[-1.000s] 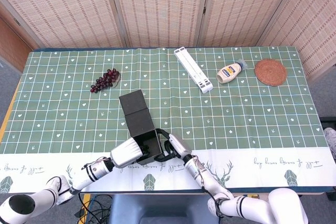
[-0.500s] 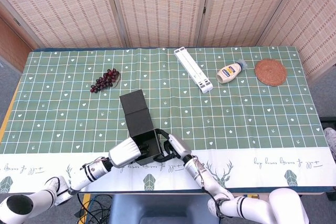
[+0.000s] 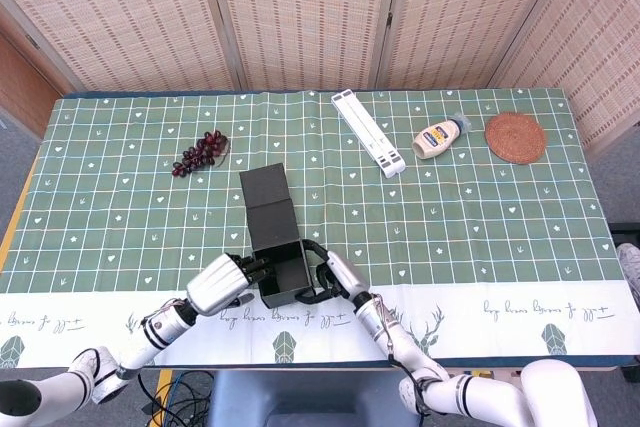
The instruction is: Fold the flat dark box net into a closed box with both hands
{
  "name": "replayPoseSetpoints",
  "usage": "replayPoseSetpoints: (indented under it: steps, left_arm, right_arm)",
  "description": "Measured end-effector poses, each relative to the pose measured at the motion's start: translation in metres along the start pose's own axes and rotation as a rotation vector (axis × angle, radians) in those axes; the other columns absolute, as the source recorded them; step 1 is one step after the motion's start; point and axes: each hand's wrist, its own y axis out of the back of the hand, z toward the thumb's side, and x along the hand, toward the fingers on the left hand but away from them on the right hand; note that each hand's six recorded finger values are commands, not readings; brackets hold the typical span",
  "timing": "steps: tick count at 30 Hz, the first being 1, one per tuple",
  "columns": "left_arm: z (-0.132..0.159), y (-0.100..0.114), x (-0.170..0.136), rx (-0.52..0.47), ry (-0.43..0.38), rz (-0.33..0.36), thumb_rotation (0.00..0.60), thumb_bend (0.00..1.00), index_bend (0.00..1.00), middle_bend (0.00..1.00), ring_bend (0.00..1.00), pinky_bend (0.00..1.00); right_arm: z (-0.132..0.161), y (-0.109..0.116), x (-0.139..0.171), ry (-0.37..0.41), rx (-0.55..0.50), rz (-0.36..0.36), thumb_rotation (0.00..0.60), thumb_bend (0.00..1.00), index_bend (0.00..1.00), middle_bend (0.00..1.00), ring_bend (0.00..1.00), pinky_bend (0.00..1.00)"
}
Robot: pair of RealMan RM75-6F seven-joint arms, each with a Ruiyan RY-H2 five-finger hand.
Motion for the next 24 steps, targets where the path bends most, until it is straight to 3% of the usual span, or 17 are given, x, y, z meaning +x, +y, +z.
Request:
replayPoseSetpoints:
  steps: [10,19,24]
  left_arm:
    - [-0.021,0.024,-0.026,-0.065,0.133,0.084,0.6,0.1,0.24,0.26,0.53,0.81]
    - [-0.031,0.032,-0.047,-0.227,0.235,0.095,0.6,0.1,0.19,0.23,0.53,0.81]
    - [-0.03,0.032,-0.054,-0.328,0.258,0.08,0.6,0.1,0.19,0.23,0.55,0.82]
  right_arm:
    - [0.002,0.01,-0.011,-0.018,0.002,-0.043,0.6,0.46,0.38,0.42,0.79,1.0]
    - [0.002,-0.009,-0.024,-0.033,0.007,-0.027,0.6,0.46,0.03,0.18,0.61,0.98]
    - [0.002,-0.016,-0.015,-0.025,0.008,-0.011,0.6,0.4,0.0,0.06,0.51,0.93]
